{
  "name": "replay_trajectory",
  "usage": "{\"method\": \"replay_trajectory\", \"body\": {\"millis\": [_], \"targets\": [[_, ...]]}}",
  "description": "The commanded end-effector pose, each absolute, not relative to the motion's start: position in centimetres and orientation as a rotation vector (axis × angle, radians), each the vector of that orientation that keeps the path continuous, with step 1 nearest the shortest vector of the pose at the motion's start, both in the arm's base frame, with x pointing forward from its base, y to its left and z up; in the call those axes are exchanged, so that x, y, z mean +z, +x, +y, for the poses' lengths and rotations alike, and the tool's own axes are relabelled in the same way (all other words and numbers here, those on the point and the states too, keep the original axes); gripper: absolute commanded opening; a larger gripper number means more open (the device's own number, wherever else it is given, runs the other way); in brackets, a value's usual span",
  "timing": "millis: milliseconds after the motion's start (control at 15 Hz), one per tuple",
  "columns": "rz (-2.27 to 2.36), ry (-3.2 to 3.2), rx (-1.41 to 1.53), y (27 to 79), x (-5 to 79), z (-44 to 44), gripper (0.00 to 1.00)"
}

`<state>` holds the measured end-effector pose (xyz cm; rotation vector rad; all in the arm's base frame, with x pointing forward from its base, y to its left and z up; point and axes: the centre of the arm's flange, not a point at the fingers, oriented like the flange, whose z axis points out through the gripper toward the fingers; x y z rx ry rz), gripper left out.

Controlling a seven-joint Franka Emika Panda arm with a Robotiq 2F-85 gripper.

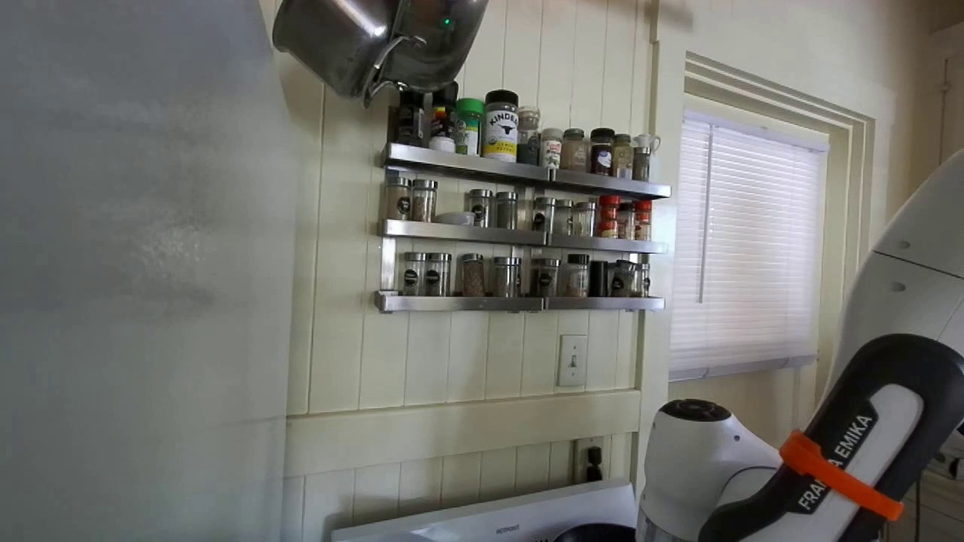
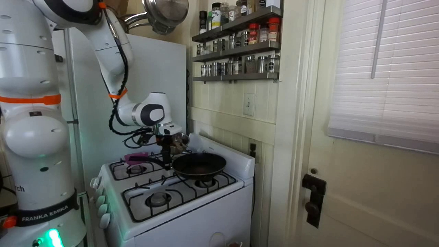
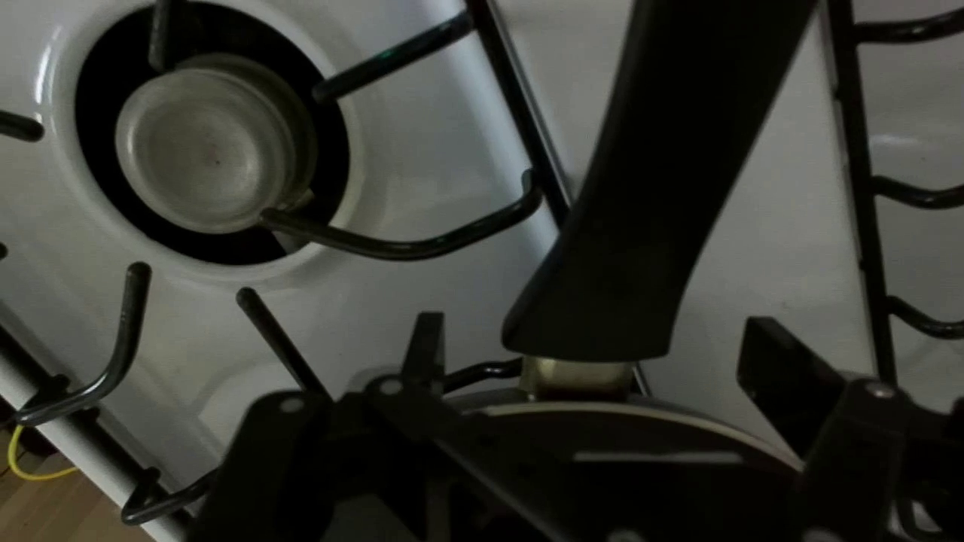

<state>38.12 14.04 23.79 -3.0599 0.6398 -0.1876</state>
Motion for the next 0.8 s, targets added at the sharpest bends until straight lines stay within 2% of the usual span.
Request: {"method": "replay_trajectory", "body": {"millis": [0,733], "targets": [[0.647,-3.083,-0.224,37.9,22.0,14.8,0.97],[0.687,-3.115,-0.329,39.1,21.7,15.6,0.93]]}}
